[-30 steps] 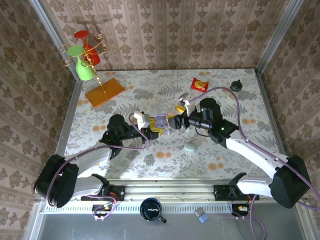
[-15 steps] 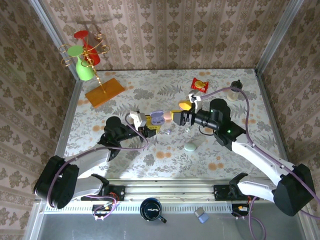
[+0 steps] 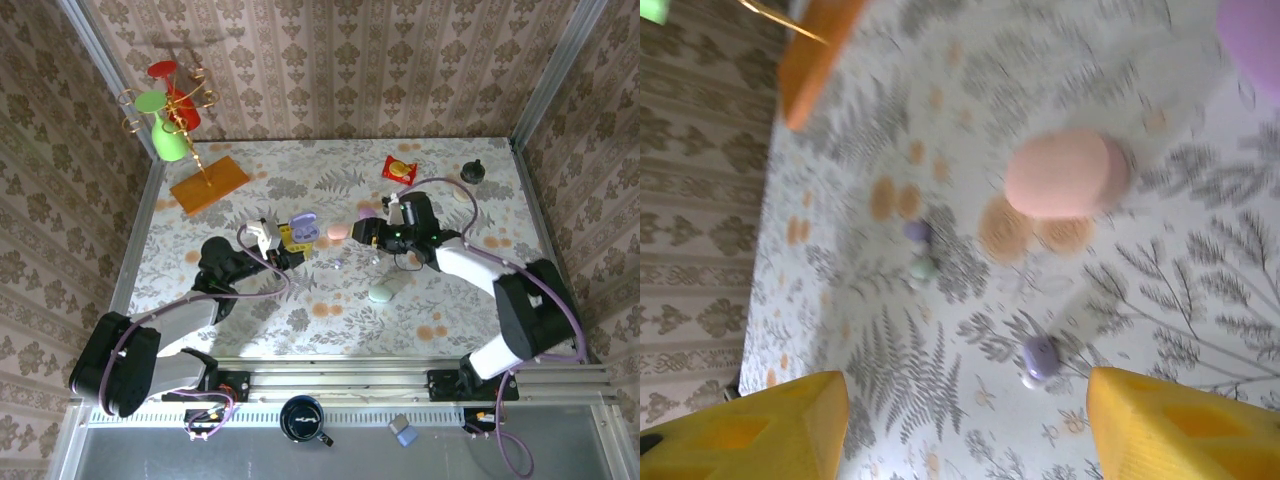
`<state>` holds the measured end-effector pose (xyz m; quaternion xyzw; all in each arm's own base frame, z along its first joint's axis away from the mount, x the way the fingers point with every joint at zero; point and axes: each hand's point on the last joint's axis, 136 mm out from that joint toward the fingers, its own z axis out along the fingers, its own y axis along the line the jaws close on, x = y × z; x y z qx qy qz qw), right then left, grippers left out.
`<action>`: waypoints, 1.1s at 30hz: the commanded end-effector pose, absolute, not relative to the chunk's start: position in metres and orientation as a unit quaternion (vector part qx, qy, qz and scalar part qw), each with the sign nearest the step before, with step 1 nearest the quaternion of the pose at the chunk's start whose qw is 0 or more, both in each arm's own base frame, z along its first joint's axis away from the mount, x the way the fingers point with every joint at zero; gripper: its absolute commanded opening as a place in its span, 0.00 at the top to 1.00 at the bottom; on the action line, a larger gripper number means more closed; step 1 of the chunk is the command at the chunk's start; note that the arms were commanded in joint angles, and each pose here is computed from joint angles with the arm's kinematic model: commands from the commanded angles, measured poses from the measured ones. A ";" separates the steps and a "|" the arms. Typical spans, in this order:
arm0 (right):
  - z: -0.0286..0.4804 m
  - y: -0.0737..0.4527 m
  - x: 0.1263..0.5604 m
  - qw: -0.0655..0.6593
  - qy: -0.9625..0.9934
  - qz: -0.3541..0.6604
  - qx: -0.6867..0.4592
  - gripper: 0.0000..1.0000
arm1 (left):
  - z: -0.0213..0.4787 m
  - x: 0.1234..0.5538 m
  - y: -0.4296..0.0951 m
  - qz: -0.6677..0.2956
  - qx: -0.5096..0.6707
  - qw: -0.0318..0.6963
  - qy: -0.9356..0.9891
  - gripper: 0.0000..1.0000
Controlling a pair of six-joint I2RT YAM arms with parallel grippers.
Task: Insert the wireless bluetooth earbuds into the charging case
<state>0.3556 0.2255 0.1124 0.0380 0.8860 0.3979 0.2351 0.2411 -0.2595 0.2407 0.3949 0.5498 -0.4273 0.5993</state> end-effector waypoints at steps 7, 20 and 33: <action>0.072 0.265 0.359 0.146 0.906 0.397 0.014 0.39 | 0.240 0.239 -0.262 -0.440 0.402 0.592 0.543 0.71; 0.038 0.282 0.360 0.108 0.923 0.370 -0.003 0.46 | 0.237 0.239 -0.266 -0.447 0.406 0.584 0.543 0.72; 0.033 0.288 0.343 0.083 0.917 0.391 -0.010 0.50 | 0.236 0.239 -0.267 -0.449 0.409 0.582 0.541 0.72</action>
